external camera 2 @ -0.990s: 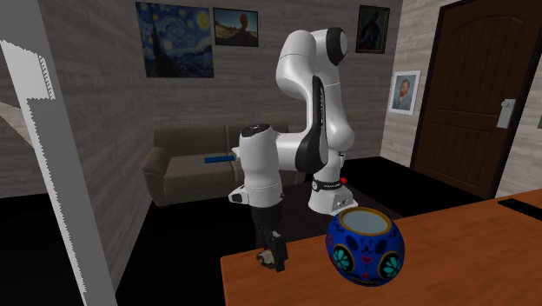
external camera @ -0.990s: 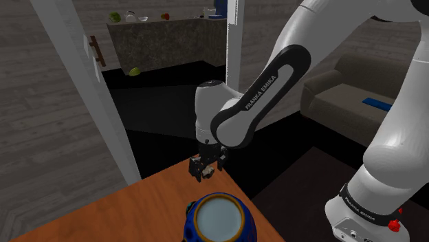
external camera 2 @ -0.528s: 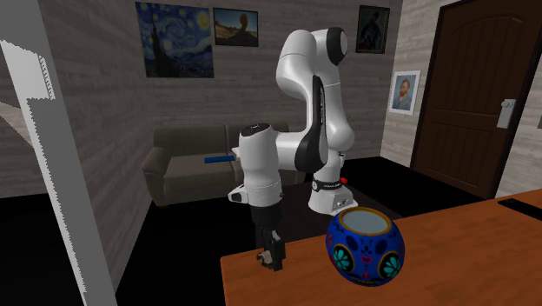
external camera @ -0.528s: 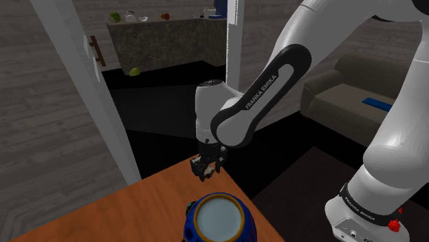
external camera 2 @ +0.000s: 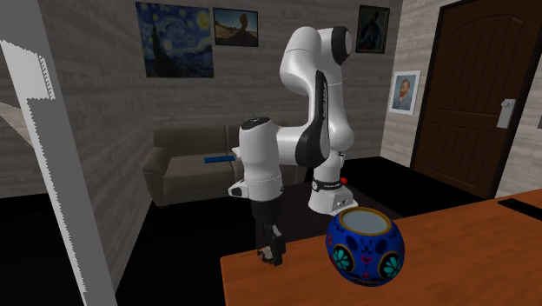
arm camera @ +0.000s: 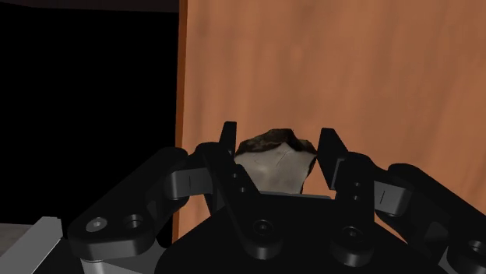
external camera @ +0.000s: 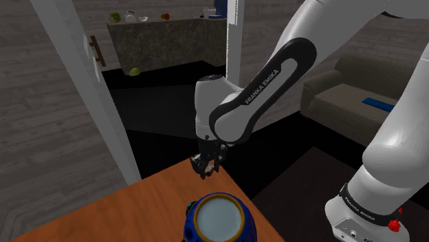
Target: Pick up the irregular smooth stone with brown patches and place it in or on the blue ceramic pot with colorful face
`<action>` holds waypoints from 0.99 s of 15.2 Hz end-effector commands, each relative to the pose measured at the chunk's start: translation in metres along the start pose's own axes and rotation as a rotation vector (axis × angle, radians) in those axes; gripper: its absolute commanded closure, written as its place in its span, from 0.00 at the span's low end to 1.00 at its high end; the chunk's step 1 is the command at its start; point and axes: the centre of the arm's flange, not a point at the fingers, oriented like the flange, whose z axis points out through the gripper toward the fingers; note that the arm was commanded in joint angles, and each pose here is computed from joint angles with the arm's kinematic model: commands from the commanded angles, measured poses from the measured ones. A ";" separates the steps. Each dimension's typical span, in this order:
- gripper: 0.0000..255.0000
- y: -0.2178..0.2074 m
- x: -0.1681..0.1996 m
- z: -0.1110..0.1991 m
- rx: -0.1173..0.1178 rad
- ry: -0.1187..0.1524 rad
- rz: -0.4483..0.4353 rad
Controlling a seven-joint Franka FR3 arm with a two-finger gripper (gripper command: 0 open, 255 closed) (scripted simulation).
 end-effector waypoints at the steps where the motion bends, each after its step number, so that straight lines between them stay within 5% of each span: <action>1: 1.00 -0.002 -0.001 -0.010 0.001 -0.001 0.000; 15: 1.00 -0.010 -0.007 -0.083 0.001 -0.001 0.000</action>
